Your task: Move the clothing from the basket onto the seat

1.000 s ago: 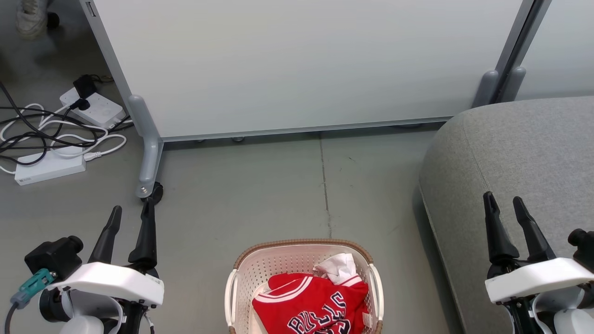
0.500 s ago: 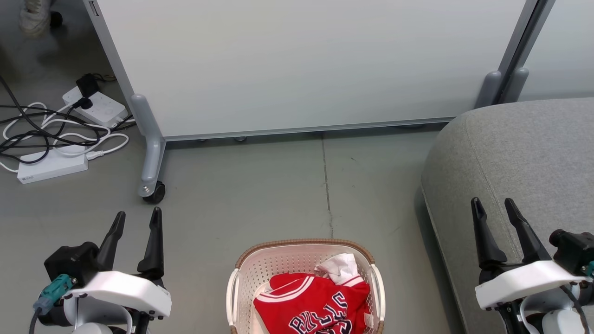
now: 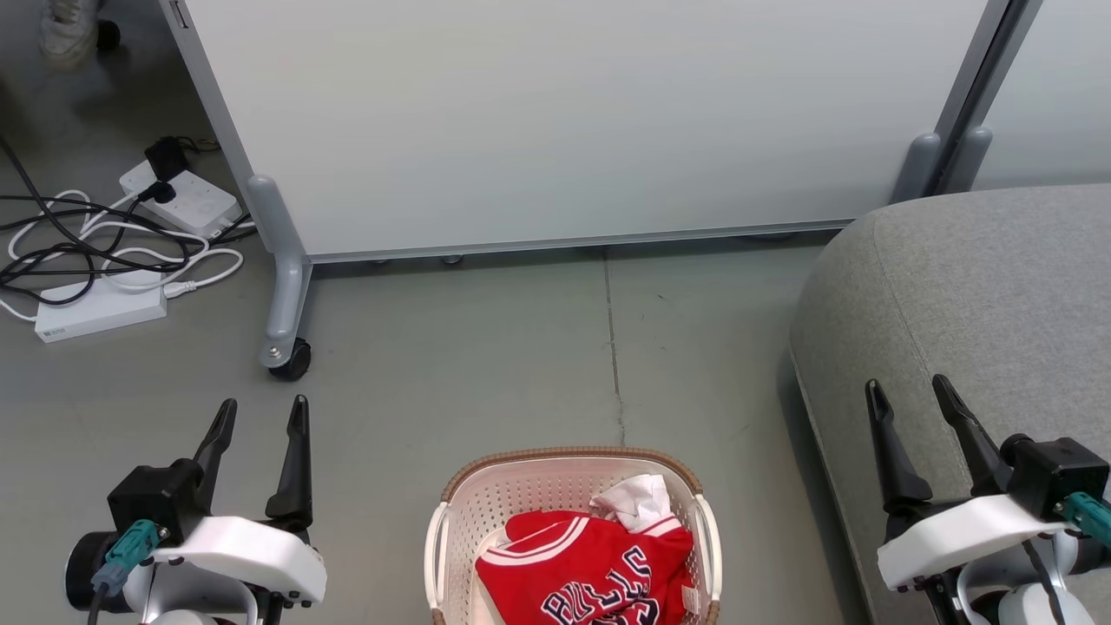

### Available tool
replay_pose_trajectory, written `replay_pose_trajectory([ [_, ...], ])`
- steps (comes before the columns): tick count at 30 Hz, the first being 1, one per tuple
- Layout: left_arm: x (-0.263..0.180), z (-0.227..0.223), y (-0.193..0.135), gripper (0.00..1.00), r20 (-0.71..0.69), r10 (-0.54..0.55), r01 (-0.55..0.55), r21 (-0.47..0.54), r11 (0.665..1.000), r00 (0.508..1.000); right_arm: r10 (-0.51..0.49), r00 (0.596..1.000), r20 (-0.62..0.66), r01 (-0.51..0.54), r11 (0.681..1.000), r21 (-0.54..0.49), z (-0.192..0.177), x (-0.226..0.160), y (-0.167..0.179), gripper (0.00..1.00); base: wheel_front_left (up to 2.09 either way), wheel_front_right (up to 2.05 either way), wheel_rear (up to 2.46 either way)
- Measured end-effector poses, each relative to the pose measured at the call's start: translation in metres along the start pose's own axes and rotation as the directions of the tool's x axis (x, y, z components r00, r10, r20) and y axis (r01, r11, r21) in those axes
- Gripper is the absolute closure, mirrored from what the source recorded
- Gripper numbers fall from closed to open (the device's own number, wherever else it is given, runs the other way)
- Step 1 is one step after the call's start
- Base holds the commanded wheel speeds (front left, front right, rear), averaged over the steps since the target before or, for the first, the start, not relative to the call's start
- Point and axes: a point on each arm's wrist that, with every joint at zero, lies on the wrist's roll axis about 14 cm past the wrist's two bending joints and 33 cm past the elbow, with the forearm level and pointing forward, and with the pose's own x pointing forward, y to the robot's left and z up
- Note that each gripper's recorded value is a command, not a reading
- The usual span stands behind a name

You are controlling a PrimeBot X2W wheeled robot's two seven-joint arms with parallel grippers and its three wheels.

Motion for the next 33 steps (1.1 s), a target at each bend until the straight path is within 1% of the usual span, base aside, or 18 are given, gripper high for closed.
replay_pose_trajectory([
  [7, 0.0002, 0.0000, -0.0013, 0.00, 0.000, -0.004, 0.004, 0.068, 0.998, 1.000, 0.000, 1.000, -0.013, -0.001, 0.999, -0.048, -0.0037, -0.0029, 0.0003, 0.00, 0.00, 0.00, 0.00],
  [16, -0.0006, 0.0002, -0.0010, 0.00, 0.006, 0.005, -0.006, 0.103, 0.995, 1.000, -0.018, 1.000, -0.003, 0.018, 0.998, -0.058, -0.0029, -0.0056, -0.0042, 0.00, 0.00, 0.00, 0.00],
  [29, -0.0028, 0.0004, 0.0008, 0.00, 0.016, 0.017, -0.019, 0.169, 0.985, 1.000, -0.020, 1.000, -0.004, 0.019, 0.995, -0.099, -0.0036, -0.0067, -0.0046, 0.00, 0.00, 0.00, 0.00],
  [33, -0.0036, -0.0002, 0.0025, 0.00, 0.015, 0.027, -0.029, 0.175, 0.984, 1.000, -0.019, 1.000, -0.007, 0.018, 0.995, -0.100, -0.0046, -0.0065, -0.0044, 0.00, 0.00, 0.00, 0.00],
])
